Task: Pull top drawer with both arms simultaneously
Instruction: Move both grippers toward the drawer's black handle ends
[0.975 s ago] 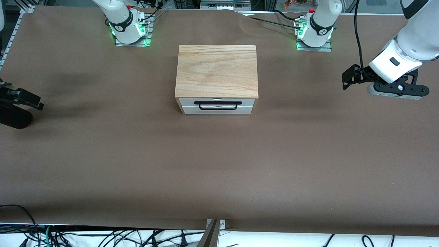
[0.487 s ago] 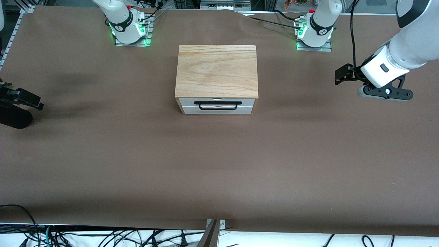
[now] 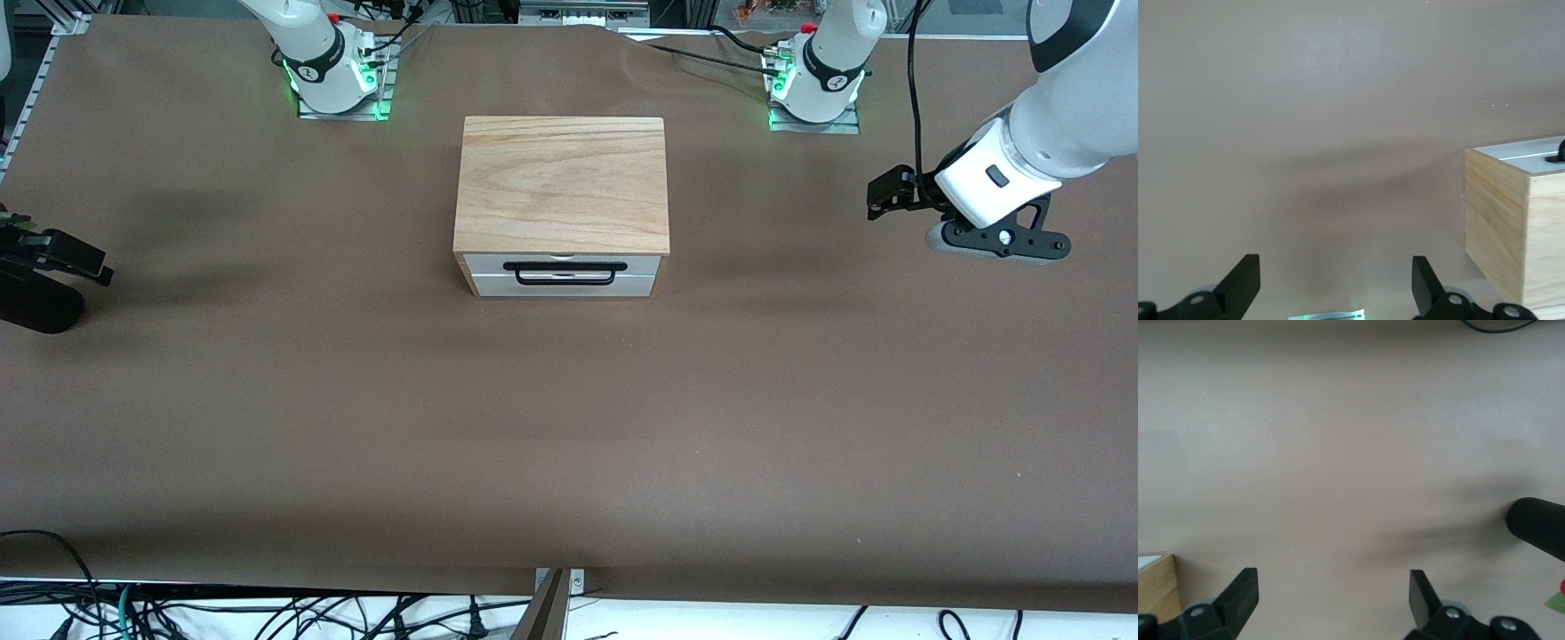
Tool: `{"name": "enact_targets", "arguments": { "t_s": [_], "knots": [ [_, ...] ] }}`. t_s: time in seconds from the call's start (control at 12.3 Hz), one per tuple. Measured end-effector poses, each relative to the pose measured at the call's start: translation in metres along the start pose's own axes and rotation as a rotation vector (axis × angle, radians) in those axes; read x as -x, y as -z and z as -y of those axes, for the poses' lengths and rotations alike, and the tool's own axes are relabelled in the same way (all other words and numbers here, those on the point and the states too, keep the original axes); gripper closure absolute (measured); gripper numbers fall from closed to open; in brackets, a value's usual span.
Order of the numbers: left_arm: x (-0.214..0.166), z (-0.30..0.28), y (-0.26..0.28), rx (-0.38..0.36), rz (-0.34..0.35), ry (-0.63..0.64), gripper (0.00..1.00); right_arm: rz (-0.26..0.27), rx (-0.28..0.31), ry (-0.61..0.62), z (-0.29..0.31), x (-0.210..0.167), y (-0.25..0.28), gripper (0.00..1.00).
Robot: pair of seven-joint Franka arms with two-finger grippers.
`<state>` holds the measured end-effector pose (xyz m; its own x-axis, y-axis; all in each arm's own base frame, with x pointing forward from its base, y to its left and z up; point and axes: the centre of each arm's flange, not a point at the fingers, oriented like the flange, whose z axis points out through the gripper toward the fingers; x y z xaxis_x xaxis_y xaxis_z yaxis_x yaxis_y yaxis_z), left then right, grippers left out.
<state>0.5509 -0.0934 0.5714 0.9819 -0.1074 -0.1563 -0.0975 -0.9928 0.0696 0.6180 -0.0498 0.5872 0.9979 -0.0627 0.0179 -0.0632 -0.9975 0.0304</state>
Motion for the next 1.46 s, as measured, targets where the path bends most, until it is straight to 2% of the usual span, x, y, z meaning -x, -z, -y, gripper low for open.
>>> {"name": "enact_targets", "arguments": {
  "t_s": [0.24,0.49,0.65,0.81,0.97,1.14,1.3,1.46],
  "knots": [
    [-0.012,-0.019,-0.016,0.165,0.043,-0.009,0.00,0.000,0.000,0.000,0.000,0.000,0.000,0.00],
    [-0.043,-0.036,-0.072,0.344,0.152,-0.044,0.00,0.011,0.000,0.006,0.004,-0.003,-0.007,0.00],
    [-0.068,-0.040,-0.116,0.478,0.196,-0.080,0.00,0.040,-0.003,0.021,0.014,-0.009,-0.025,0.00],
    [-0.092,-0.045,-0.152,0.622,0.183,-0.103,0.00,0.079,-0.003,0.059,0.039,-0.019,-0.054,0.00],
    [-0.108,-0.055,-0.176,0.751,0.159,-0.107,0.00,0.094,-0.017,0.100,0.071,-0.027,-0.077,0.00],
    [-0.121,-0.073,-0.195,0.843,0.124,-0.108,0.00,0.121,-0.107,0.101,0.096,-0.037,-0.113,0.00],
    [-0.126,-0.107,-0.213,0.912,0.102,-0.120,0.00,0.177,-0.239,0.060,0.110,-0.047,-0.160,0.00],
    [-0.127,-0.142,-0.239,1.012,0.078,-0.208,0.00,0.210,-0.390,-0.002,0.121,-0.055,-0.191,0.00]
  ]
}}
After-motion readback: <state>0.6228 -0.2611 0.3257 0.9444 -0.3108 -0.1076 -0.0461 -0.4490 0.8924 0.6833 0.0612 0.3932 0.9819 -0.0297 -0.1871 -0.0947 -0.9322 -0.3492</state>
